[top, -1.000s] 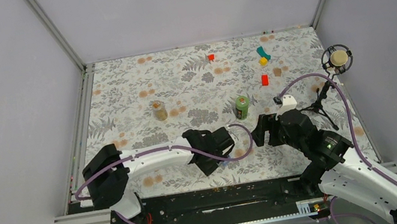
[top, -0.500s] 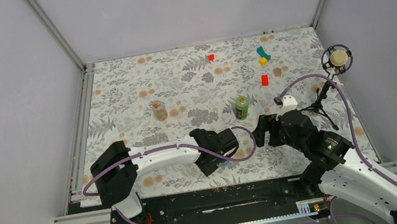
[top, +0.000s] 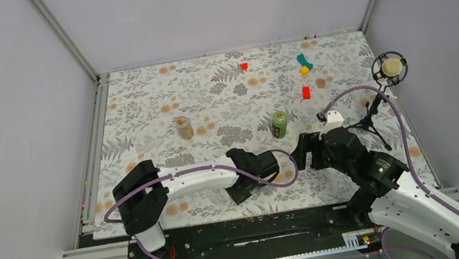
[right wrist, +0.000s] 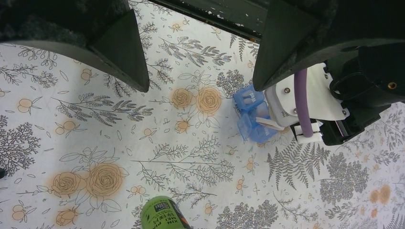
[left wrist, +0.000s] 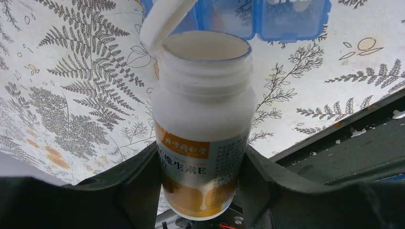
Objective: Sort the pills into containers
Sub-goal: Pour the pill into the pill container.
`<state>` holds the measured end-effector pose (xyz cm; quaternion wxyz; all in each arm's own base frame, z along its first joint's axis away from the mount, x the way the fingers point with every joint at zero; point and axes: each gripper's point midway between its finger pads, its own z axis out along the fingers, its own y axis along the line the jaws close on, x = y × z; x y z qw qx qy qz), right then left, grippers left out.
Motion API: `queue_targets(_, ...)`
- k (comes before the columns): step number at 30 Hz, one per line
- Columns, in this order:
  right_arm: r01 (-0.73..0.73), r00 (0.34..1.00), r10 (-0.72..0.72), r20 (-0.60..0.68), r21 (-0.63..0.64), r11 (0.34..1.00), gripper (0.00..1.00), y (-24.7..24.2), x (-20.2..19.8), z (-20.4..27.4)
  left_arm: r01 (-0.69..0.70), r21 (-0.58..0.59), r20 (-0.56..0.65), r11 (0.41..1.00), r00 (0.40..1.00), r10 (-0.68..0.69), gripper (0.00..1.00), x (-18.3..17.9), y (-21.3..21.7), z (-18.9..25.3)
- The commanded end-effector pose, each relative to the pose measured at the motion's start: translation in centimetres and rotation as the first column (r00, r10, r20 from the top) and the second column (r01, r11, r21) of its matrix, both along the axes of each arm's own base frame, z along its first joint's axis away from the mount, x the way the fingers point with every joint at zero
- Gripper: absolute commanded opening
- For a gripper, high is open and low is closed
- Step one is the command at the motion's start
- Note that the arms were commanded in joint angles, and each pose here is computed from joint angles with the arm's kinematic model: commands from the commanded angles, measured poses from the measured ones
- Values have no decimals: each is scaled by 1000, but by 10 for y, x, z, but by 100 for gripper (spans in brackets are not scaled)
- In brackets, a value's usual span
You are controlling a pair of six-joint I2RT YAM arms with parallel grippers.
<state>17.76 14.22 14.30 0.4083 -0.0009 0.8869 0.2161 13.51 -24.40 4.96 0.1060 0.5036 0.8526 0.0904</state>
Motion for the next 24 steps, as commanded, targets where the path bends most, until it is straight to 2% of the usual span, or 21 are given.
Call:
queue_targets(1, 29, 999, -29, 23, 1, 1000, 87, -3, 6, 2, 15, -7, 50, 1000, 999, -14, 0, 8, -10, 15)
queue_targets(15, 29, 999, -29, 28, -6, 1000, 88, -4, 6, 1, 31, 20, 72, 999, 997, -32, 0, 14, -20, 19)
queue_targets(24, 32, 999, -32, 30, -12, 999, 88, -5, 7, 1, 35, 122, 74, 992, 996, -44, 0, 11, -10, 14)
